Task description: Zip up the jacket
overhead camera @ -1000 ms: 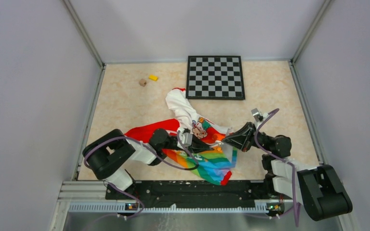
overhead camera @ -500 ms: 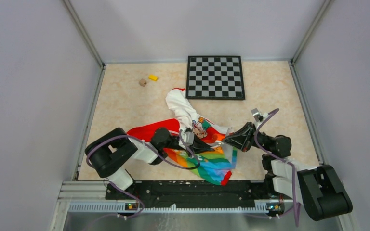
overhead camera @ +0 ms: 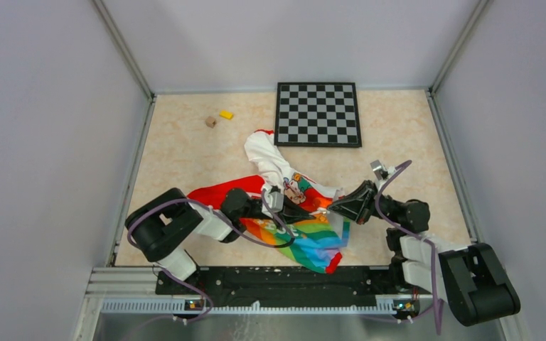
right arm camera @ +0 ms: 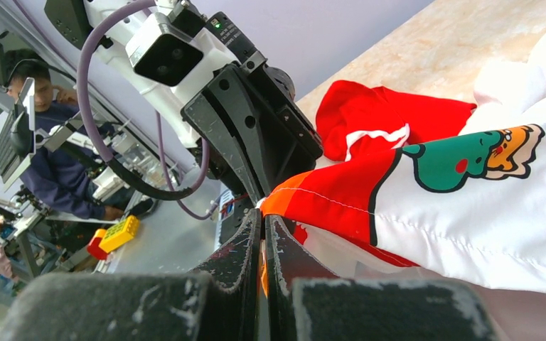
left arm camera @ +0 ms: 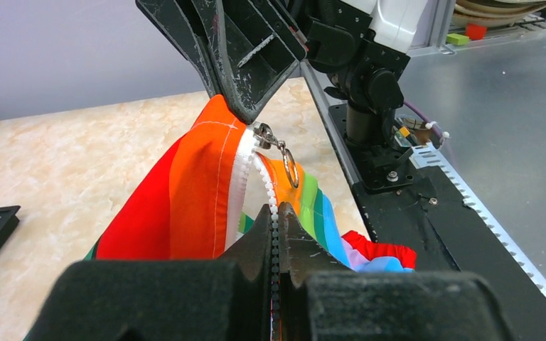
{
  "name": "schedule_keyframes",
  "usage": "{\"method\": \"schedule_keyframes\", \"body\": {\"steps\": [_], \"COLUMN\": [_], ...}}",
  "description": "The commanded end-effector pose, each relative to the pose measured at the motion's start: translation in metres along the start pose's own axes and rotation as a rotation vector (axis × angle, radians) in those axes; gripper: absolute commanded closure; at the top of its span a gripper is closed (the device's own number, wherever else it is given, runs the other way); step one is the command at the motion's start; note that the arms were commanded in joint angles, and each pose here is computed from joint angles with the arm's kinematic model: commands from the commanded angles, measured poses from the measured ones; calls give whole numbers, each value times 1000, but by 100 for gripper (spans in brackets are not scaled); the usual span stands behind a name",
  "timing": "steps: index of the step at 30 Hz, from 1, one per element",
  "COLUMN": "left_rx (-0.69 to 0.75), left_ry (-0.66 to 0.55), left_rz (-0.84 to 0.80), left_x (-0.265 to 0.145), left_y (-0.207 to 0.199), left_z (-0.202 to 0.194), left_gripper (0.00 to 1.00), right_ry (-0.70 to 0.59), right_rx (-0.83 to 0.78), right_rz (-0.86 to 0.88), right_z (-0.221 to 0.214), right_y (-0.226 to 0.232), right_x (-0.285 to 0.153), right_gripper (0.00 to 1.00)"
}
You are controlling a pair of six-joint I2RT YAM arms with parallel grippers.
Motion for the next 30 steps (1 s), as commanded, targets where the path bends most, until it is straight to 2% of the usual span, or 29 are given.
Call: {"method": "schedule_keyframes", "body": {"steps": [1,13,30], "left_rx": [42,-4,26], "left_ry": [-61,-37,-72], "left_rz": [-20,-79,-87], "left_x": [2,-1,0], "left_y": [0,-9,-10], "left_z": [15,5,8], "left_gripper": [100,100,100], "right_ry": [-24,-31,-7], "right_rx": [-152,-165,-160], "right_rz": [72,62,104], "right_z": [5,8,2], "right_y": [12,12,13], "right_x": [1,2,4], "right_gripper": [100,100,100]}}
Point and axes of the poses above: each gripper's point midway between its finger pads, its own x axis out along the fingers, its own y axis along the line the jaws close on, z = x × y, the point moved 7 cm from there along -x, back along the fingers, and after that the axes turned 3 degrees about x, right-handed, at the moved point
